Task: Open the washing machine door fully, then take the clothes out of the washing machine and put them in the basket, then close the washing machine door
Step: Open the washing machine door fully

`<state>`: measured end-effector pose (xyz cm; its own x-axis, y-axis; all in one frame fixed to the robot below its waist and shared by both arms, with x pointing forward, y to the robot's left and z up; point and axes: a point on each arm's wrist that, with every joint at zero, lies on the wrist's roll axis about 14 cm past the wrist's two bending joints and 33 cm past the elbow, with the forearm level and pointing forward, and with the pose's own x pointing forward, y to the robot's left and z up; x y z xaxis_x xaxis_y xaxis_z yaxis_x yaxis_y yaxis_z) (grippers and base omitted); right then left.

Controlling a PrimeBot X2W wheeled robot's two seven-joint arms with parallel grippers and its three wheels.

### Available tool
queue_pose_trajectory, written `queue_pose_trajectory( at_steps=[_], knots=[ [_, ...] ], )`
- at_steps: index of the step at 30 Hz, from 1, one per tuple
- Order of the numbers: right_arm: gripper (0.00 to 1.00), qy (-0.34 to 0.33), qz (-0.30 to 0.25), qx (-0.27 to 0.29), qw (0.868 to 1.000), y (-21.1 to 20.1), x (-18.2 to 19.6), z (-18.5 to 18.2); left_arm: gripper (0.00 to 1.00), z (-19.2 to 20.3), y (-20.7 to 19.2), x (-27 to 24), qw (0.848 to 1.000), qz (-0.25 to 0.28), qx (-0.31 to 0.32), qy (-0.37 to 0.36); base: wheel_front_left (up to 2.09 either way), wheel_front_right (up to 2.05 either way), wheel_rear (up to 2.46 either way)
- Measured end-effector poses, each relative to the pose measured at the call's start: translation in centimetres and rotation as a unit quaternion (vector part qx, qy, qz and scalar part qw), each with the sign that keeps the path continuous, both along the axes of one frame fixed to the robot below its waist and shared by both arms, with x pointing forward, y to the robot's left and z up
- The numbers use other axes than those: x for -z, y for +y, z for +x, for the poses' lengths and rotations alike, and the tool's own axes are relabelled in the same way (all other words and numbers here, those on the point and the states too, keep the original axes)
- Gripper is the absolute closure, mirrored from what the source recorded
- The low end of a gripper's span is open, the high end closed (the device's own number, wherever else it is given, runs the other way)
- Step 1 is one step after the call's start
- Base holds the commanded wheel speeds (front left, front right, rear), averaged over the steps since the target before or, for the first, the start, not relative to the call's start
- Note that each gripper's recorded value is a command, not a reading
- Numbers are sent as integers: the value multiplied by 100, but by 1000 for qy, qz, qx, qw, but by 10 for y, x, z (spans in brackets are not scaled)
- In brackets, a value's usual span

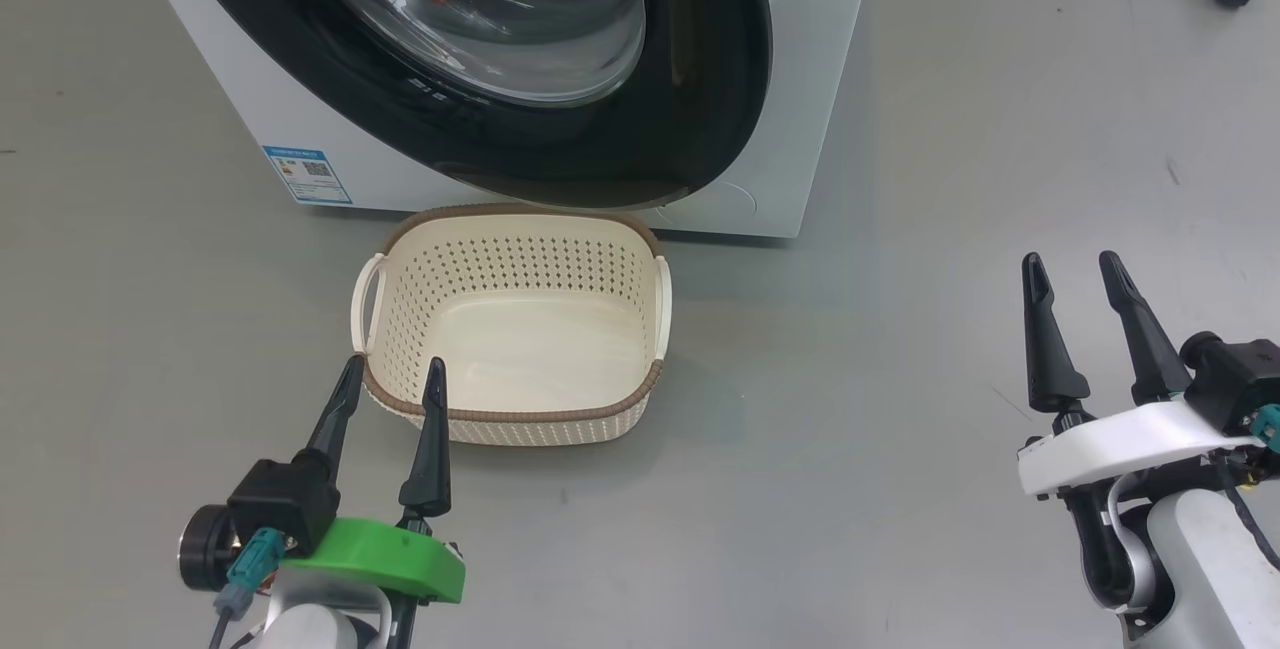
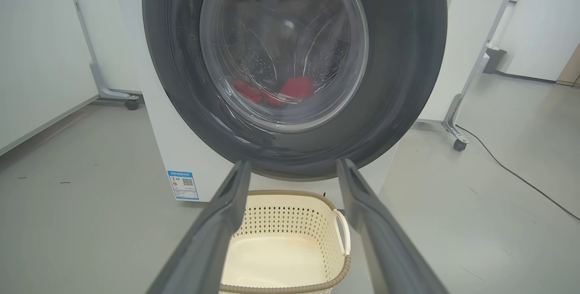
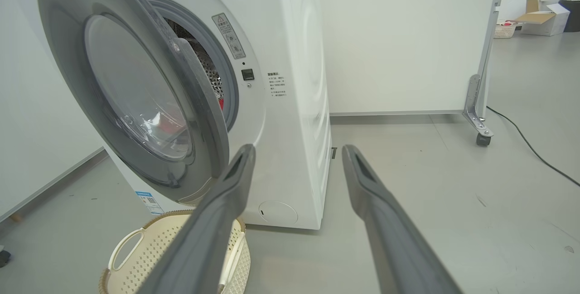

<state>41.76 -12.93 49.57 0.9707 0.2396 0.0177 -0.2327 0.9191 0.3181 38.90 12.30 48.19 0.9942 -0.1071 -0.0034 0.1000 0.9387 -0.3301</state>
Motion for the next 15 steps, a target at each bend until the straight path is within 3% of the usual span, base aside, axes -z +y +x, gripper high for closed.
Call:
queue_pose_trajectory(
  at_steps=[11,15],
  knots=[
    [0,-23,-17,-14,999,-1,-17,37,0,5,-7,16,1000,0,12,22,0,0,0],
    [0,-32,0,-11,999,-4,-30,61,0,12,-11,18,1000,2,22,21,0,0,0]
  ],
)
